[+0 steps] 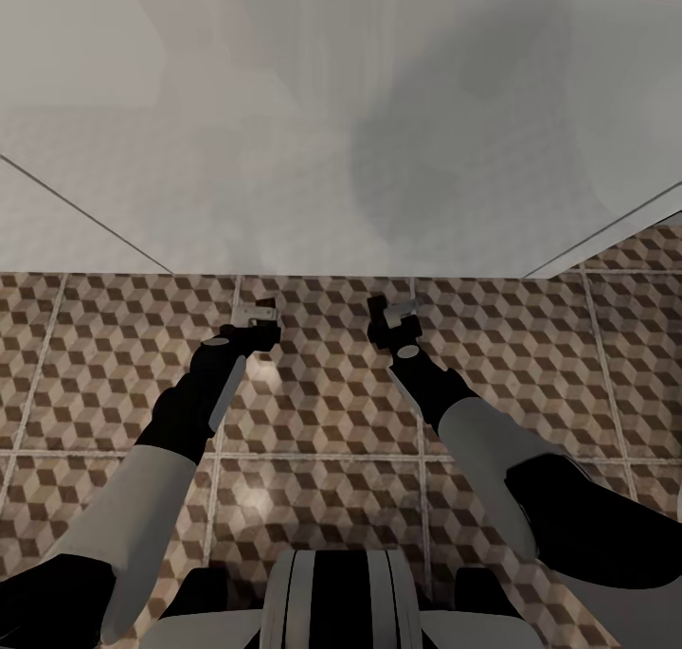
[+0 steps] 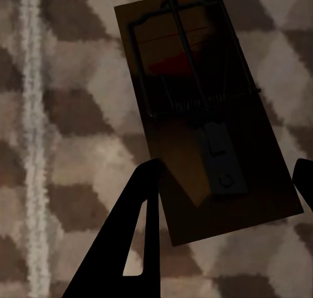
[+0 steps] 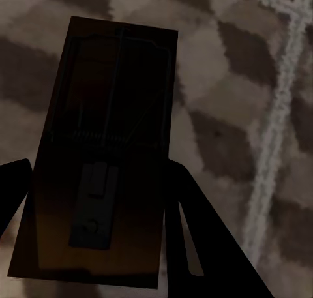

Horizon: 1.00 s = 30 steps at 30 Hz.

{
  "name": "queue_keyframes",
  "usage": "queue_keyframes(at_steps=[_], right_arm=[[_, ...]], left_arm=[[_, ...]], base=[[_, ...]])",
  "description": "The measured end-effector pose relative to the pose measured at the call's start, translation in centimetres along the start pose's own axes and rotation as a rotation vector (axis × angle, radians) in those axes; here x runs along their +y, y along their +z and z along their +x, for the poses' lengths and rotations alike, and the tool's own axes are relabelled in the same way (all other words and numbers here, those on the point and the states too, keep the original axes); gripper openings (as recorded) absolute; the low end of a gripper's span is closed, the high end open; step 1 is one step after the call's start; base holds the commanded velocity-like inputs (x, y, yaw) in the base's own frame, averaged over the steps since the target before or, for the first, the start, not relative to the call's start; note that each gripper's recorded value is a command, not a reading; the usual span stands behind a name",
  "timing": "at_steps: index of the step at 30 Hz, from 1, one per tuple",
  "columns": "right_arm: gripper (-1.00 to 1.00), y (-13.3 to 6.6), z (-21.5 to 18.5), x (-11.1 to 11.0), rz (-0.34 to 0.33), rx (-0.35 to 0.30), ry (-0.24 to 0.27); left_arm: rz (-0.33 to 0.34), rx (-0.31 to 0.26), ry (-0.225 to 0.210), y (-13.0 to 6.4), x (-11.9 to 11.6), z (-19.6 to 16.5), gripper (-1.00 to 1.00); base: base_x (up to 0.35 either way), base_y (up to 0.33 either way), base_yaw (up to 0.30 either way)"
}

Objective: Take the four mousetraps from the cabinet in the bathroom and place them on the bathroom floor. Make sure all four end up on the same floor surface, and ensure that at least two of them are either under or directly next to the same bathroom sink.

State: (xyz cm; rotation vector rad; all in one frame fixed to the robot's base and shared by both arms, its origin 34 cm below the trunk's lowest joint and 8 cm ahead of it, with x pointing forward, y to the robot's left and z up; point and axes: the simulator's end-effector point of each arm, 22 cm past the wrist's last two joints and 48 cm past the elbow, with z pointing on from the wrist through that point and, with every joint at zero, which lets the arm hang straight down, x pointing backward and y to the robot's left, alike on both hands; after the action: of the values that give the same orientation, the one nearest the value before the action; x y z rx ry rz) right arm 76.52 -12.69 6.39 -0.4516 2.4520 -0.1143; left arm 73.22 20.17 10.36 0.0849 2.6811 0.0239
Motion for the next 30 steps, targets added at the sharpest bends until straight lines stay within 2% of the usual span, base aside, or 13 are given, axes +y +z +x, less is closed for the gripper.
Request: queue_keyframes(at_steps=[10, 17, 28, 29, 30], right_arm=[[-1.0, 0.0, 0.0, 0.0, 0.0, 0.004, -0.001], [-1.0, 0.0, 0.6, -0.1, 0.002, 0.038, -0.008], [-1.0, 0.0, 0.6, -0.1, 0.002, 0.038, -0.007], [1.0, 0.0, 0.6, -0.1, 0.002, 0.038, -0.007], [1.0, 0.0, 0.6, 0.0, 0.0, 0.037, -0.004]], left_arm=[[0.001, -0.006, -0.001, -0.1, 0.0, -0.2, -1.0], [0.007, -0.03, -0.006, -0.5, -0.4, -1.3, -1.0], [0.015, -0.04, -0.011, -0.8, -0.9, -1.7, -1.0], [0.015, -0.04, -0.011, -0.8, -0.9, -1.7, -1.0], [0.015, -0.039, -0.011, -0.8, -0.9, -1.7, -1.0]], base=[[0.0, 0.0, 0.0], [0.0, 0.0, 0.0], [0.0, 0.0, 0.0], [0.0, 0.0, 0.0], [0.0, 0.0, 0.0]])
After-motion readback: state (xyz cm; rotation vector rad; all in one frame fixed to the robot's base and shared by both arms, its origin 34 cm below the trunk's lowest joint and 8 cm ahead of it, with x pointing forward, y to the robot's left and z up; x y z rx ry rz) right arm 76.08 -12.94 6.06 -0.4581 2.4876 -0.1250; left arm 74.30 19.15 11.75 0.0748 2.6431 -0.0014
